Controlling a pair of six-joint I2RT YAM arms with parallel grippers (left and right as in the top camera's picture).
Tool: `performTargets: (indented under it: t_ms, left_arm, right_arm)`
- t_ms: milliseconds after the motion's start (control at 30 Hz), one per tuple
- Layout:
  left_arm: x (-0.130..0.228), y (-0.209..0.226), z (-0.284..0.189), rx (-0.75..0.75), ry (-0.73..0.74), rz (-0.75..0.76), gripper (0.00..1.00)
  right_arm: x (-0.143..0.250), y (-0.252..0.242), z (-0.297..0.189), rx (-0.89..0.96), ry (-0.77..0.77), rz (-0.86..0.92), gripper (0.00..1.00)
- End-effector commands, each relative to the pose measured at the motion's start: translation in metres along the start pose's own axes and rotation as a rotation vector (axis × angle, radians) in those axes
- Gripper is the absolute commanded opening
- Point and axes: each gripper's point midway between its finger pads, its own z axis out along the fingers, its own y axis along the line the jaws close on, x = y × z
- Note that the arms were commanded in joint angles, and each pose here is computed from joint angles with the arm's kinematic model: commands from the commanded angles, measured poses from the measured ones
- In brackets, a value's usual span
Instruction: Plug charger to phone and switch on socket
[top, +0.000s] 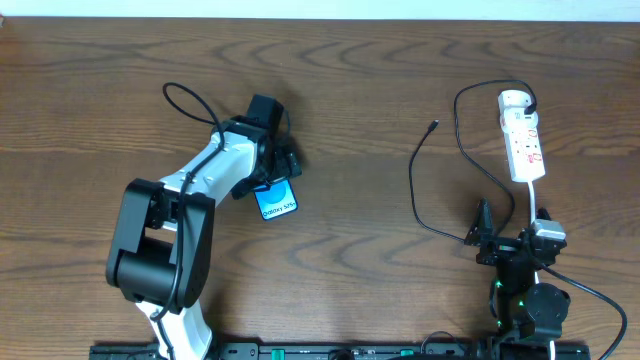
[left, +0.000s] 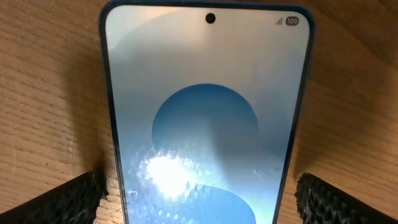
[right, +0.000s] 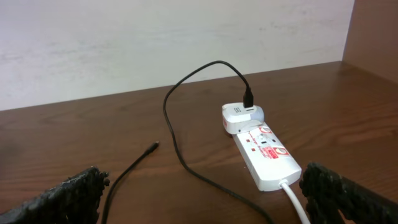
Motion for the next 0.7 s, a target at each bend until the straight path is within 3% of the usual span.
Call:
performTargets:
  t_ms: [0,167,367,467,667]
  left_arm:
    - [0.023,0.020,0.047,-0.089,0.115,0.015,0.98]
    - [0.042,0.024,0.067,-0.133,0.182,0.016,0.93]
    - [0.045,0.025,0.066,-0.133,0.195,0.004,0.88]
    - [0.049,0.026,0.065,-0.140,0.212,-0.008,0.79]
    - [0.051,0.025,0.060,-0.140,0.239,-0.012,0.75]
  right_arm:
    - [0.001,-0.001,0.000,0.007,-0.001,0.004,0.99]
    - [0.001,-0.002,0.000,0.007,-0.001,0.004,0.99]
    - [0.001,-0.001,0.000,0.007,-0.001,0.004,0.99]
    - [0.001,-0.002,0.000,0.008,-0.001,0.004,0.99]
    - [0.001,-0.002,0.000,0.007,-0.001,0.004,0.99]
